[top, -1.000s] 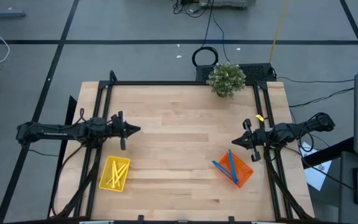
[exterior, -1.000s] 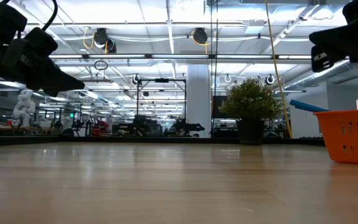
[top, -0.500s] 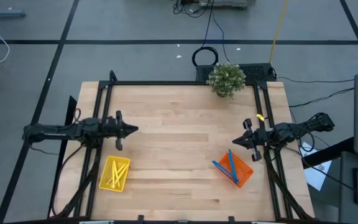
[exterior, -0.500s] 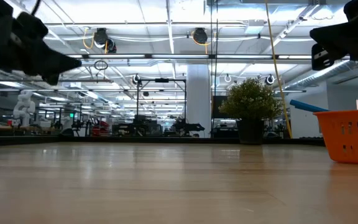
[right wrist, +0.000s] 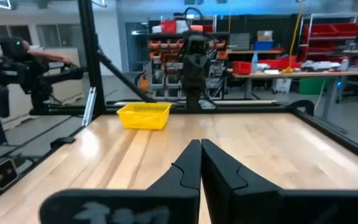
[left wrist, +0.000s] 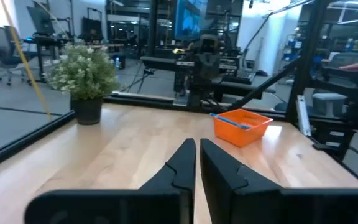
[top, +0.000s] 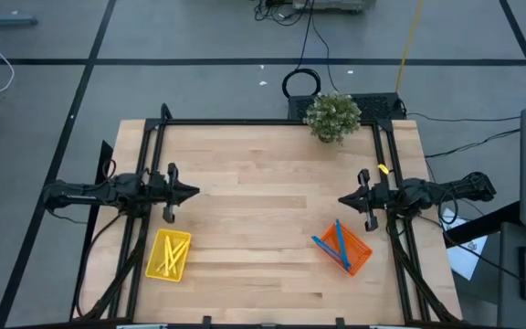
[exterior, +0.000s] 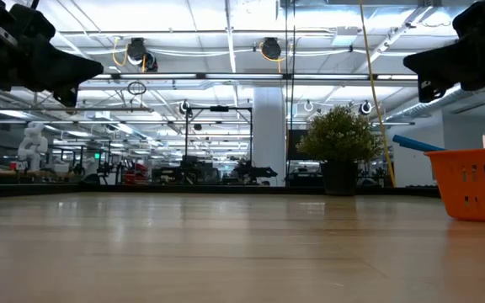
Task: Sort pens & pencils
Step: Return to Home Position
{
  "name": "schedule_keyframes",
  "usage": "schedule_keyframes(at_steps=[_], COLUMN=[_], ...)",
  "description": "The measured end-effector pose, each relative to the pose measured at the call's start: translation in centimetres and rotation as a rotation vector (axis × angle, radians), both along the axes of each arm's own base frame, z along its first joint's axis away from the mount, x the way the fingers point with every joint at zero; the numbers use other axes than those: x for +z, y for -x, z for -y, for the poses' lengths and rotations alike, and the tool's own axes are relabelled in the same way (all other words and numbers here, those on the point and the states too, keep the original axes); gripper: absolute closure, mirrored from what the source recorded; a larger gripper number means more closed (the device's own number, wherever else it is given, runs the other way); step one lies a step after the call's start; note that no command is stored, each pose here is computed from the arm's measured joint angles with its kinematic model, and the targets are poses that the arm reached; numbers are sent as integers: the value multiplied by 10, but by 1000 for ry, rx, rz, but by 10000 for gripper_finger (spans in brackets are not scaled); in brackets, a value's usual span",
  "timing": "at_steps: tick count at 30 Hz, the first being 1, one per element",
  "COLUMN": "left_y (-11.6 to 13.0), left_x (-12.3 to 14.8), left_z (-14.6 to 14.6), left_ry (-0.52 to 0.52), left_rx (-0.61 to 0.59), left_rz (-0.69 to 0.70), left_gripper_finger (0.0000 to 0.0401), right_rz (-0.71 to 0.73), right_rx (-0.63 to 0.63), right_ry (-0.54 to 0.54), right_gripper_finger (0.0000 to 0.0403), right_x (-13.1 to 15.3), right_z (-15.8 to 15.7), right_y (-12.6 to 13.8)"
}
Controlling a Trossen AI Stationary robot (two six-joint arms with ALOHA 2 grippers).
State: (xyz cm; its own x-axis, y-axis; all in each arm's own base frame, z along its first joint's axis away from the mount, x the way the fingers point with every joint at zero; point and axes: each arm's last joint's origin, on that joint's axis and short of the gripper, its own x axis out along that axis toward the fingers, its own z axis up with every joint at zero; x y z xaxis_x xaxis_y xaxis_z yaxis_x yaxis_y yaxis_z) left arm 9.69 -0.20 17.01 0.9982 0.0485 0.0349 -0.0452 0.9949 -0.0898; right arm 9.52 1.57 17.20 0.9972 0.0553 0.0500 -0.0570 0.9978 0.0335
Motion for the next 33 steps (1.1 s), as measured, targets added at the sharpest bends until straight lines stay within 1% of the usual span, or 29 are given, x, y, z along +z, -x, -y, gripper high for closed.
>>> schedule_keyframes(at_steps=[7,13,25,33], left_y=[0,1,0,0], left_x=[0,0,-1,0], left_z=[7,10,4,3], left_ry=[0,-1,-1,0], left_rx=[-66,-109,-48,-43], left_rz=[-1,-4,-5,1], left_gripper_finger=[375,375,375,375], right_rz=[-2,-4,-10,-10], right_rx=[-39,-43,-43,-44], right_ry=[0,1,2,4], right_gripper_finger=[403,403,403,403], right_x=[0,0,-1,-1], right_z=[4,4,4,4], right_y=[-1,-1,-1,-1])
